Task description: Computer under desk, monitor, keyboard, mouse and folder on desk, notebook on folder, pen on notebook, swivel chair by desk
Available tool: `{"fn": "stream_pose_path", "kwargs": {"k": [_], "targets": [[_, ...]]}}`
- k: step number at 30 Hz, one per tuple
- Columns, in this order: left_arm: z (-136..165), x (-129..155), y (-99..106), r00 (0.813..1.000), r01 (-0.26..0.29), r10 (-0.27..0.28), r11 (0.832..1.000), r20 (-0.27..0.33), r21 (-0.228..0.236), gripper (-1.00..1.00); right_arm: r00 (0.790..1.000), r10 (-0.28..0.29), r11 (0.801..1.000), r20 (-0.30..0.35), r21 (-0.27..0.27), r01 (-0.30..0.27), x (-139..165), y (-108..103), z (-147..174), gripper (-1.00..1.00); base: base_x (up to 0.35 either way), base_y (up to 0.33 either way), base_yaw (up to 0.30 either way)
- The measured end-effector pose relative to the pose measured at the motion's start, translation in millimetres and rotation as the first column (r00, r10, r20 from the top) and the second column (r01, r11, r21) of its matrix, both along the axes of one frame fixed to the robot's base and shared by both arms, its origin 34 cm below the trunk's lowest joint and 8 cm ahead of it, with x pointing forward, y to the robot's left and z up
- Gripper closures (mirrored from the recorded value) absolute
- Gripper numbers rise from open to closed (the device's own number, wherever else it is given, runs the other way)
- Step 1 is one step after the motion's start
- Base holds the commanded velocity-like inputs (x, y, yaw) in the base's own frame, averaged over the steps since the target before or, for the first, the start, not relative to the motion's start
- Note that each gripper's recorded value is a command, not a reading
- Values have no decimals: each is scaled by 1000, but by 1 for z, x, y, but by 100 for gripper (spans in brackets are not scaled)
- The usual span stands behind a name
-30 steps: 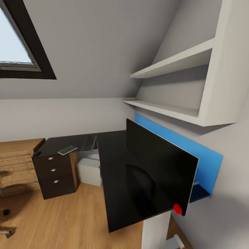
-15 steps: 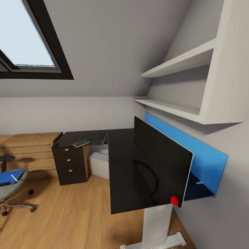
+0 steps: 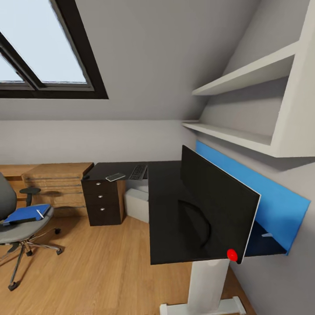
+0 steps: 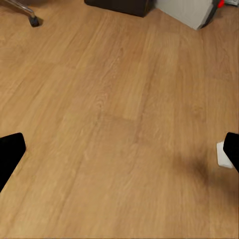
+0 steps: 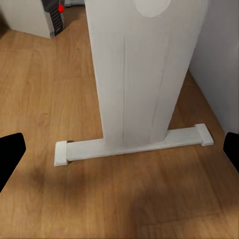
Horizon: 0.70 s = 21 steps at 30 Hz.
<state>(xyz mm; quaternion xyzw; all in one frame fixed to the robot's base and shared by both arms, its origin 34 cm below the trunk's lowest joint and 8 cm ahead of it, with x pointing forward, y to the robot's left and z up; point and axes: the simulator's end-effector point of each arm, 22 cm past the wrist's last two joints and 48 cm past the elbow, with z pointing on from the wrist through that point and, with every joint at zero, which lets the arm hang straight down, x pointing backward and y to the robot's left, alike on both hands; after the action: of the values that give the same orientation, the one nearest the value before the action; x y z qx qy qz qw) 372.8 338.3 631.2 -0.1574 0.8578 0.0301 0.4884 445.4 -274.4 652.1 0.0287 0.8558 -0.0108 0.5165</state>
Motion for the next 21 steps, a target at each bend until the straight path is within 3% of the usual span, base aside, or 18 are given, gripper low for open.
{"fn": "stream_pose_path", "kwargs": {"k": [6, 21], "targets": [[4, -8, 1, 1000, 2, -3, 1000, 25, 22, -100, 1000, 1, 1000, 1, -1, -1, 0, 0, 0, -100, 0, -22, 22], [-2, -12, -1, 1000, 1, -1, 1000, -3, 9, -100, 1000, 1, 1000, -4, -2, -1, 0, -1, -1, -100, 0, -325, 0]]}}
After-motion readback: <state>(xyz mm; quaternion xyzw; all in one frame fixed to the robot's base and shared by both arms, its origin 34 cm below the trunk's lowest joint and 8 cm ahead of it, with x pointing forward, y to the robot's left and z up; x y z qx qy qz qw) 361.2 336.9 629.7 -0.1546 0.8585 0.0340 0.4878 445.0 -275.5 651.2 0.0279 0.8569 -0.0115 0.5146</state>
